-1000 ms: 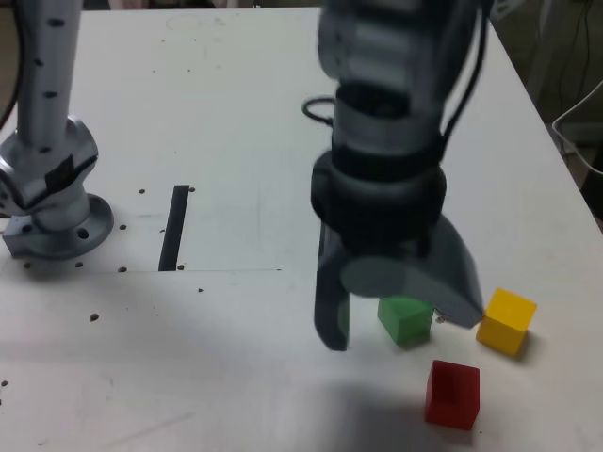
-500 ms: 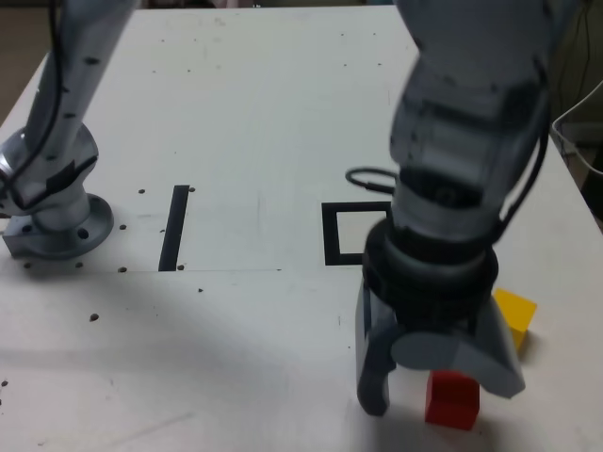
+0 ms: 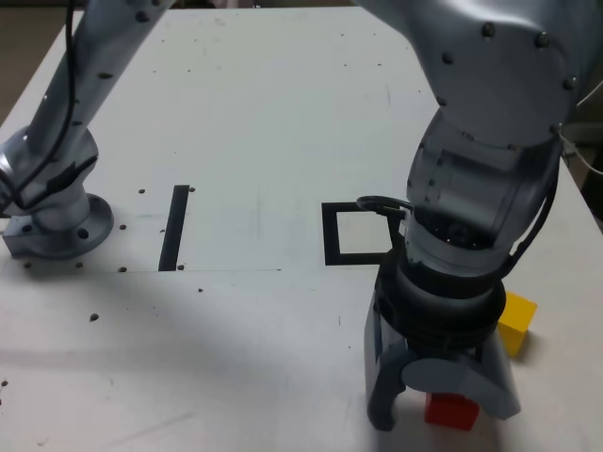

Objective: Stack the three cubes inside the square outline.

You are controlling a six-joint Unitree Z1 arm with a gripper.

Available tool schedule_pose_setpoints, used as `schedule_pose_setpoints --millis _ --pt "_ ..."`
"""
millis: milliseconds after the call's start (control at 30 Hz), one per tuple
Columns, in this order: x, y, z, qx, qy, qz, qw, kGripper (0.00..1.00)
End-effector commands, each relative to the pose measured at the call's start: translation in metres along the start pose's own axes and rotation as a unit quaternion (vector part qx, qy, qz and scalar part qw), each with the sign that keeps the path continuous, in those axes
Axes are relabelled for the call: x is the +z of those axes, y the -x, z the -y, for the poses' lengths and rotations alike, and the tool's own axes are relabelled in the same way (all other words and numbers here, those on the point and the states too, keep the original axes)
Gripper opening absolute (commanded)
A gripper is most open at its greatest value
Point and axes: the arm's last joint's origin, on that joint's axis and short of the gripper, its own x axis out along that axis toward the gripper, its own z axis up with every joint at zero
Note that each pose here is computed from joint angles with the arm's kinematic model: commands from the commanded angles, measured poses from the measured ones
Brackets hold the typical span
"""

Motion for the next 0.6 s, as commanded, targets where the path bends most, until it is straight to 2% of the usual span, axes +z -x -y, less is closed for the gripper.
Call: schedule_pose_setpoints --millis 0,167,567 --pt "0.0021 -0.0028 -0.0013 0.006 0.0 0.0 1.0 0.84" --pt "0.0026 -0.0023 -0.0026 0.016 0.0 0.007 0.9999 0.73" --pt "0.0012 0.0012 -0.0006 0.009 -0.002 0.013 0.9999 0.57"
